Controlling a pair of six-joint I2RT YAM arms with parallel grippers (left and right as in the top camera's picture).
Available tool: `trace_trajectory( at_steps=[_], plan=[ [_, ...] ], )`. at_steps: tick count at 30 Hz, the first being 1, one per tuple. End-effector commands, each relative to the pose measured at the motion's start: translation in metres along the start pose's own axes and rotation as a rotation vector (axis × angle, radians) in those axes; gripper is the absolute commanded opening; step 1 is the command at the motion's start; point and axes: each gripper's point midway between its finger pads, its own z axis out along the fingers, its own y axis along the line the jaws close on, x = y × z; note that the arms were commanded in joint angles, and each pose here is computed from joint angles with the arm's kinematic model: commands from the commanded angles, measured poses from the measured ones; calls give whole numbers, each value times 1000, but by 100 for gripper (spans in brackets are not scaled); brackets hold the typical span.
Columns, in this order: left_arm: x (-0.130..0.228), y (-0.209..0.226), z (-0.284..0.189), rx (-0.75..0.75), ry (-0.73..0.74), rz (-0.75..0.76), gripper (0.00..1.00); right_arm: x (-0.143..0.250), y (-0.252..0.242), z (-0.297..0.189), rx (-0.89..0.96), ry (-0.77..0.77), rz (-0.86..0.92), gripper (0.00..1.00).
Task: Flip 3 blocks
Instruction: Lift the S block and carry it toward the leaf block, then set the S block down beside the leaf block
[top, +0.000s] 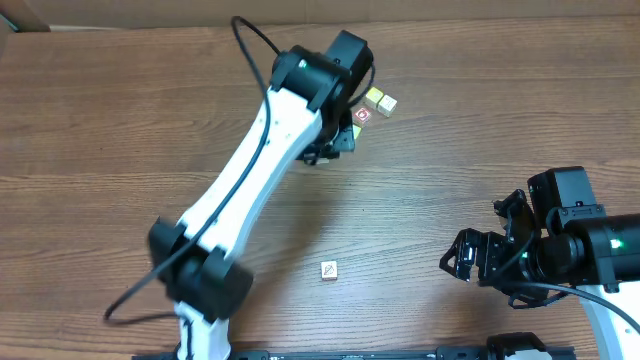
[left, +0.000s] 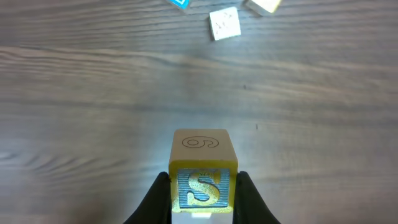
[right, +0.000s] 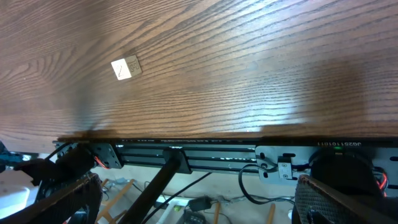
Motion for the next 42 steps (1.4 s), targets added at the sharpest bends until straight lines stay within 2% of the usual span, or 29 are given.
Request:
trace_trajectory(
  at_steps=[1, 8, 16, 24, 29, 33, 38, 42],
  plan=[
    [13, 6, -41, -43, -114, 49, 4, -1, 5, -5, -16, -21, -22, 100],
    [52, 9, -54, -110, -119, 69, 5, -1, 5, -5, -16, -21, -22, 100],
    [93, 39, -33, -147, -98, -9, 5, -1, 5, -5, -16, -21, -23, 100],
    [142, 53, 18, 6, -54, -29, 4, -2, 5, -5, -17, -26, -25, 100],
    [180, 52, 61, 86, 55, 0, 4, -2, 5, -5, -17, -26, -25, 100],
    [205, 59, 90, 84, 144, 3, 5, -2, 5, -5, -17, -26, -25, 100],
    [220, 71, 109, 53, 179, 2, 5, -2, 5, -5, -18, -26, -25, 100],
    [219, 65, 118, 92, 166, 28, 5, -3, 6, -5, -19, -30, -27, 100]
  ],
)
